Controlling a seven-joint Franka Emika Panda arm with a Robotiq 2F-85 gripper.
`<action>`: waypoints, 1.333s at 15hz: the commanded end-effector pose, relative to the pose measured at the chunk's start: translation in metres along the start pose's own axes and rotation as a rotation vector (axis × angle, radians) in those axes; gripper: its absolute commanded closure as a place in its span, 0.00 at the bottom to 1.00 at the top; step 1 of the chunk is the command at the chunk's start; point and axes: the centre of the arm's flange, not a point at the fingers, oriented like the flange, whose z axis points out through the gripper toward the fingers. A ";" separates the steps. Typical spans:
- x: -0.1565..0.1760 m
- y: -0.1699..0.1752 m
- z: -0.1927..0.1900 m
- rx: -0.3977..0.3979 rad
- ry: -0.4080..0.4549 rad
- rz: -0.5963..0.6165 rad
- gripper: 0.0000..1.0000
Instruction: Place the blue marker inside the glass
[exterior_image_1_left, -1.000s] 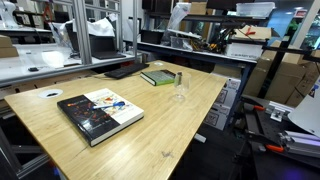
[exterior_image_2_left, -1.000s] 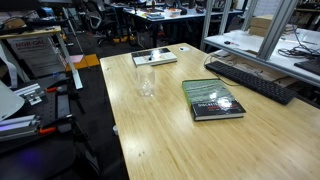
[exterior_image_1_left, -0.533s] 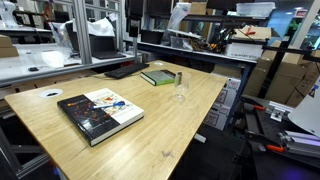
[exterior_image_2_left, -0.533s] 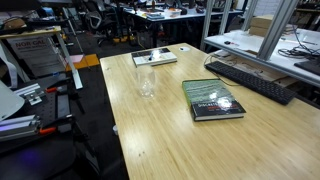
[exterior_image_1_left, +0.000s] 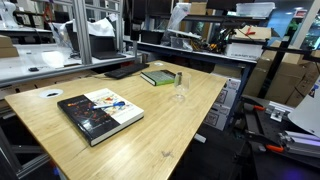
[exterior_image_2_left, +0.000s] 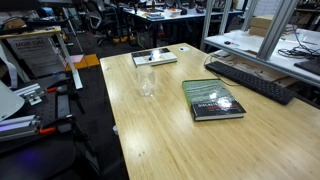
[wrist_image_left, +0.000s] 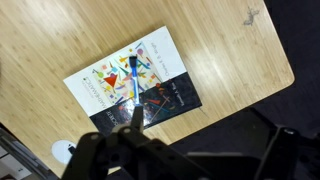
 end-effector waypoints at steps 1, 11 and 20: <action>-0.009 0.030 0.021 0.081 0.011 -0.102 0.00; -0.007 0.108 0.121 0.095 0.073 -0.351 0.00; 0.007 0.103 0.200 0.135 -0.069 -0.195 0.00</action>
